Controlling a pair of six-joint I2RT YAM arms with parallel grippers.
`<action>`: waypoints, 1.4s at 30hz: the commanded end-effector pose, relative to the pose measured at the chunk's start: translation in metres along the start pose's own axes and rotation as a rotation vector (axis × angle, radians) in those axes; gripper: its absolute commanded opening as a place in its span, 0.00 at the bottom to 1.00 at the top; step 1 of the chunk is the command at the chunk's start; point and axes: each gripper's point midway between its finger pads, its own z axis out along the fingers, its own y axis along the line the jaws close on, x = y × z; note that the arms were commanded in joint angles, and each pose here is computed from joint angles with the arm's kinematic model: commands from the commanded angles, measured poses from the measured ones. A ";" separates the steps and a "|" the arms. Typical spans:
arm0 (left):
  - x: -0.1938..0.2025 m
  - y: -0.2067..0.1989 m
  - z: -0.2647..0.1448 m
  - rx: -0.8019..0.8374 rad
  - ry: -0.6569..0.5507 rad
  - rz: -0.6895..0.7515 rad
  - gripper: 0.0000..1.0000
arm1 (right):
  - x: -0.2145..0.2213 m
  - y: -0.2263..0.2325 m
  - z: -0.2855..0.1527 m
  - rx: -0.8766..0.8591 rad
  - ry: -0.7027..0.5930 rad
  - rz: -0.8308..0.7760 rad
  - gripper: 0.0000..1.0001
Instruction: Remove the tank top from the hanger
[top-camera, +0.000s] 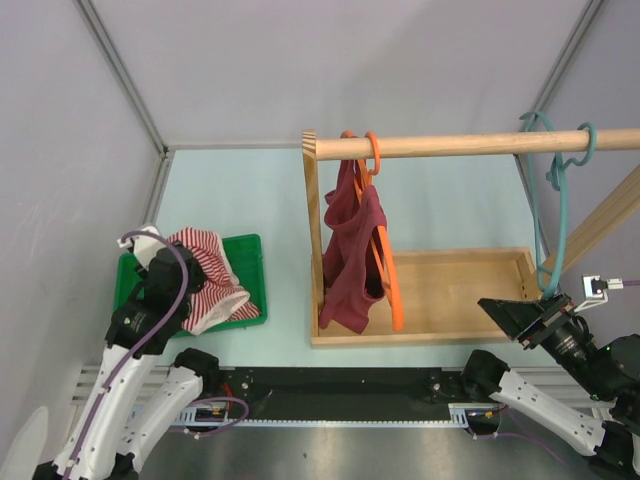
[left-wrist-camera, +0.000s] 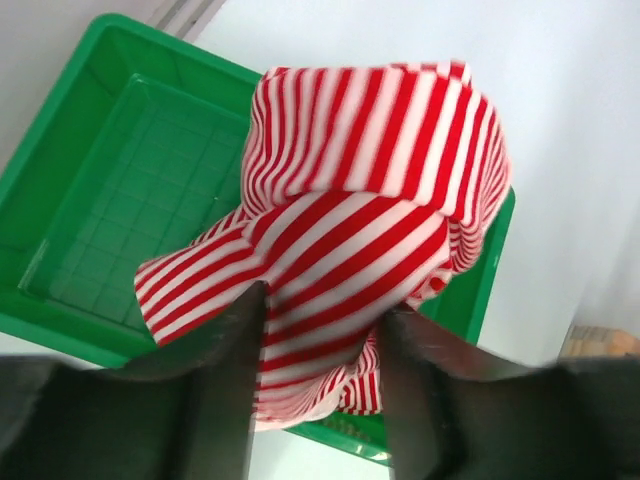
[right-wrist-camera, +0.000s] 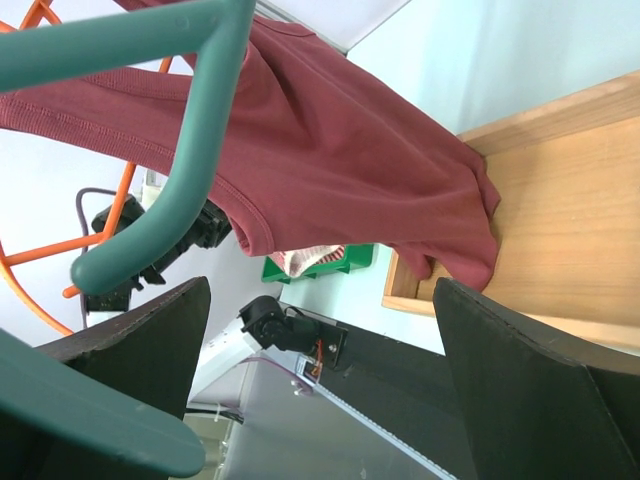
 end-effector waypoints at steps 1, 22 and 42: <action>-0.016 0.007 -0.013 0.003 -0.065 -0.111 0.82 | -0.006 0.009 0.001 -0.031 -0.026 0.035 0.99; -0.103 -0.167 -0.260 1.617 -0.212 0.090 0.90 | -0.001 0.008 0.006 -0.030 -0.006 0.030 0.99; -0.091 -0.241 -0.367 2.005 -0.023 0.115 0.80 | 0.004 0.032 0.017 -0.112 0.028 -0.012 0.99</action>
